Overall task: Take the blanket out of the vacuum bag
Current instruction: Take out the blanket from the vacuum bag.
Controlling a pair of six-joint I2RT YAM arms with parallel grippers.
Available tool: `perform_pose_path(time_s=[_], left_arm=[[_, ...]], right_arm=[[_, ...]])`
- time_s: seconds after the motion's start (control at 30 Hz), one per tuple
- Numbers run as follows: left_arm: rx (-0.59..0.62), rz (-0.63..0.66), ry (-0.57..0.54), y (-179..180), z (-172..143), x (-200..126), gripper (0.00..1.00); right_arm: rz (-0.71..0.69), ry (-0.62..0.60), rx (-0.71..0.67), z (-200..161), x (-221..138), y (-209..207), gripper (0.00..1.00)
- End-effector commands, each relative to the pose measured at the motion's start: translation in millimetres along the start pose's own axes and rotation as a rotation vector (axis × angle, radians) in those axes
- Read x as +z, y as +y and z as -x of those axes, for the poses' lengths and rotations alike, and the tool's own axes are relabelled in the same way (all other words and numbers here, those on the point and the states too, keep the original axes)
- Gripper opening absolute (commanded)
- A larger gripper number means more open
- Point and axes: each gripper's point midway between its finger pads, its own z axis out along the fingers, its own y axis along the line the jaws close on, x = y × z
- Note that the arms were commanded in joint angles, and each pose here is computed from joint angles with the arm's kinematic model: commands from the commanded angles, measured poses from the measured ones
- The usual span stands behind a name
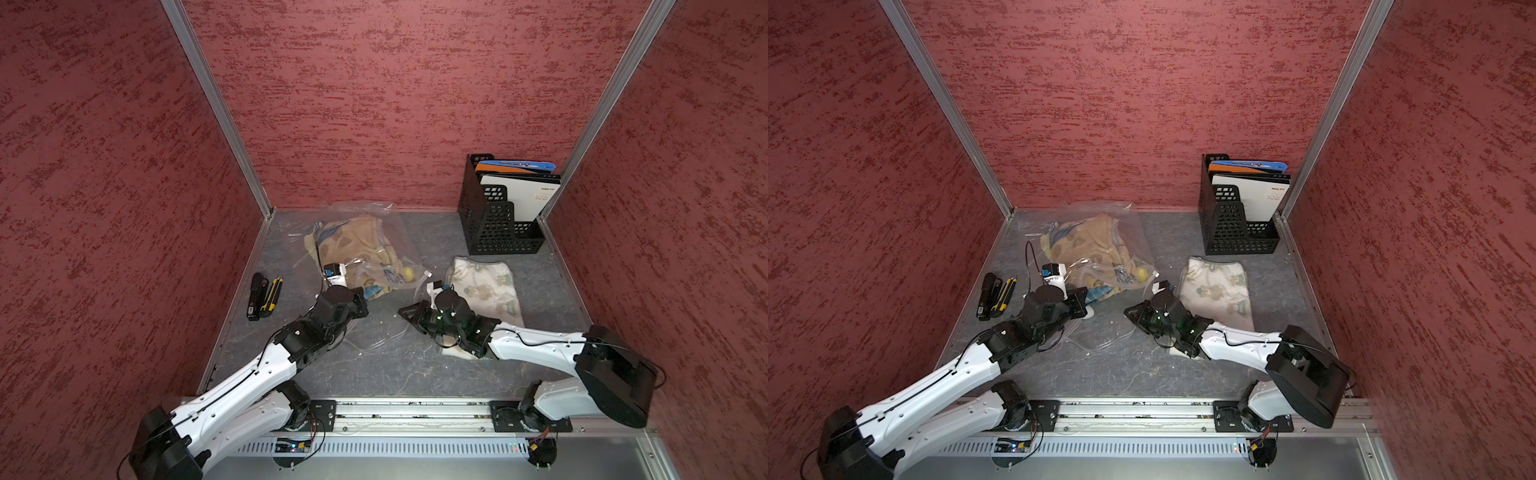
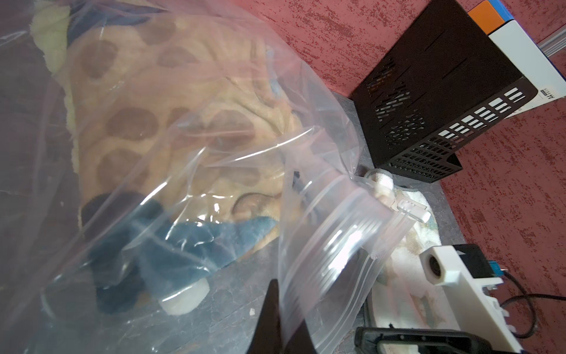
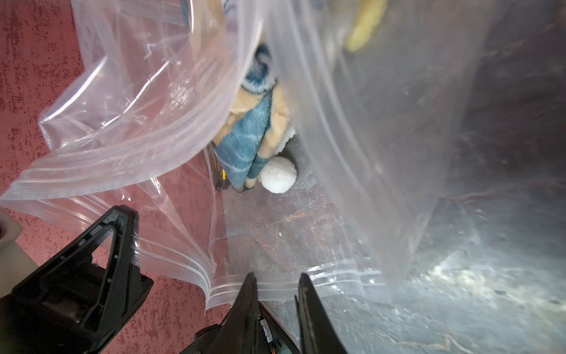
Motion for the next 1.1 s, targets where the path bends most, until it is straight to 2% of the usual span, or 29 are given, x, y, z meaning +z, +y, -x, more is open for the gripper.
perform_pose_path(time_s=[0.0, 0.1, 0.27, 0.37, 0.43, 0.53, 0.63, 0.87, 0.97, 1.07], left_arm=[[0.001, -0.041, -0.016, -9, 5, -3, 0.0], [0.007, -0.051, -0.019, -12, 8, -5, 0.0], [-0.001, -0.075, 0.006, -19, 3, -1, 0.0], [-0.002, -0.093, 0.011, -25, 3, 1, 0.0], [-0.004, -0.108, 0.008, -30, 5, 1, 0.0], [0.0, -0.124, 0.008, -37, 6, 3, 0.0], [0.002, -0.134, 0.01, -43, 7, 4, 0.0], [0.006, -0.151, -0.04, -50, 20, -1, 0.0], [-0.007, -0.185, -0.066, -56, 26, -4, 0.0], [-0.007, -0.195, -0.069, -59, 28, -6, 0.0]], right_arm=[[0.097, -0.057, 0.038, 13, 18, 29, 0.24], [0.082, -0.041, 0.074, 11, 41, 29, 0.35], [0.11, -0.037, 0.133, 12, 76, 27, 0.45], [0.157, -0.065, 0.135, 12, 82, 35, 0.48], [0.127, -0.068, 0.099, 7, 82, 37, 0.5], [0.081, -0.136, 0.057, 5, 76, 38, 0.57], [0.076, -0.149, 0.053, 0, 67, 37, 0.57], [-0.003, -0.213, -0.047, -30, 19, 28, 0.54], [-0.001, -0.217, -0.067, -39, 20, 28, 0.54], [0.007, -0.29, -0.053, -25, 24, 24, 0.54]])
